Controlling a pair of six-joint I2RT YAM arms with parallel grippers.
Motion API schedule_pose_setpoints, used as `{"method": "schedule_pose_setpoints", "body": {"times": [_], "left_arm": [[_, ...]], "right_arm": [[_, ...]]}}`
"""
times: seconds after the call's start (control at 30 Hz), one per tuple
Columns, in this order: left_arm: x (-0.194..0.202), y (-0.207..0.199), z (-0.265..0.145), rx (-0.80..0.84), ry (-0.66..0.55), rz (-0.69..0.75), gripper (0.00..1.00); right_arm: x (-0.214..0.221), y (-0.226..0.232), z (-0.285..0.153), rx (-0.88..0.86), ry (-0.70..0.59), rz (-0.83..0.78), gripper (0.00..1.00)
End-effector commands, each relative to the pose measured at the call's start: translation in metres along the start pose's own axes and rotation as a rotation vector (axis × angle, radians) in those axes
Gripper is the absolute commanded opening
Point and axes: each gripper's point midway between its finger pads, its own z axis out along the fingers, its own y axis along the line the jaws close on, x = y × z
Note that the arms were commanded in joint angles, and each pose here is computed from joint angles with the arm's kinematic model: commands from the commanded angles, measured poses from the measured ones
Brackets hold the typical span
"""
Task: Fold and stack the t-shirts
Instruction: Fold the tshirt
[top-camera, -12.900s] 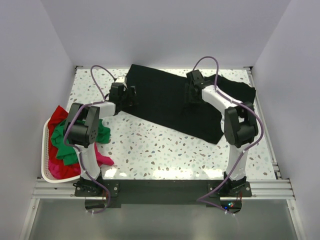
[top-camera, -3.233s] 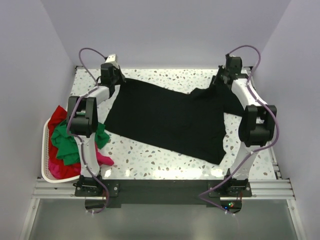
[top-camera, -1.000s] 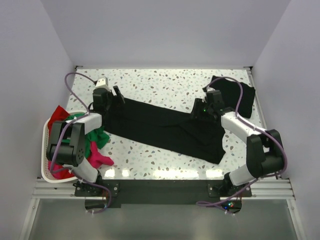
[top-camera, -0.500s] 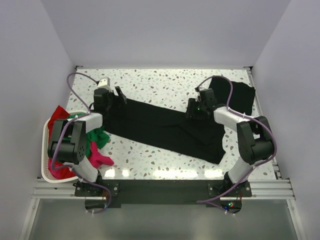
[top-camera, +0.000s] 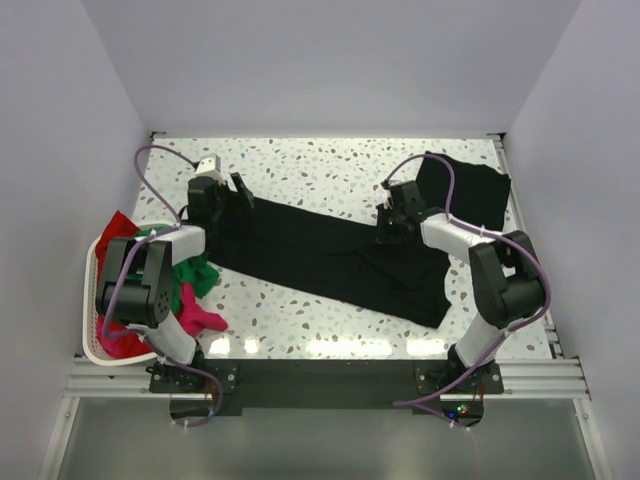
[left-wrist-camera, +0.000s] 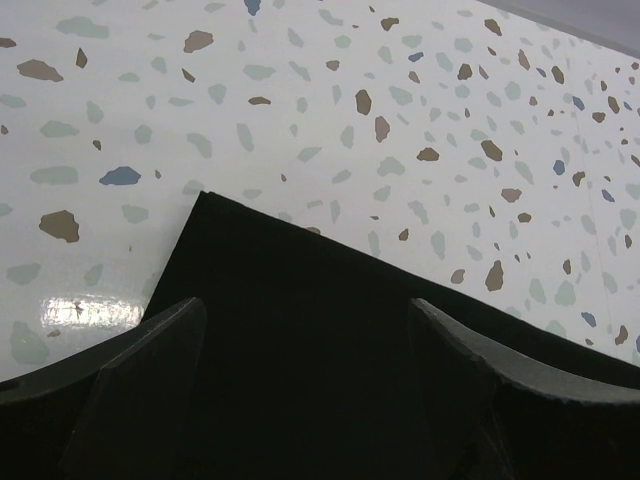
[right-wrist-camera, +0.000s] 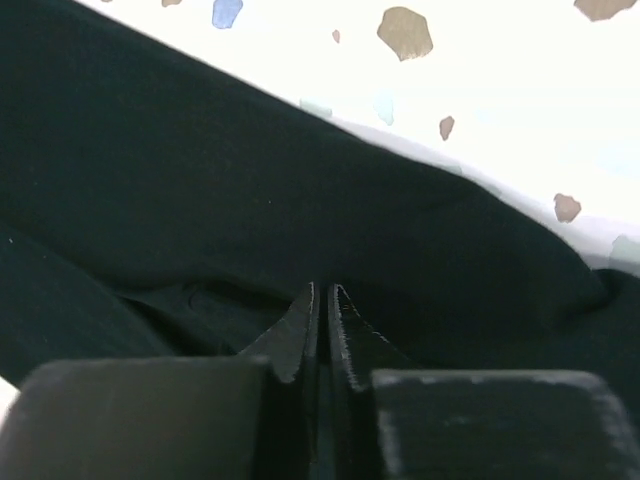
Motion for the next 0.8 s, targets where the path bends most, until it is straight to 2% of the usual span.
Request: {"method": "schedule_pose_setpoints", "body": {"times": [0.0, 0.77], "left_arm": [[-0.025, -0.011, 0.002, 0.031, -0.076, 0.008, 0.87], [-0.026, -0.009, -0.004, 0.022, -0.079, 0.015, 0.87]], "right_arm": [[-0.015, 0.012, -0.017, 0.015, -0.040, -0.033, 0.00], [0.045, 0.074, -0.043, 0.058, -0.003, -0.073, 0.00]]}}
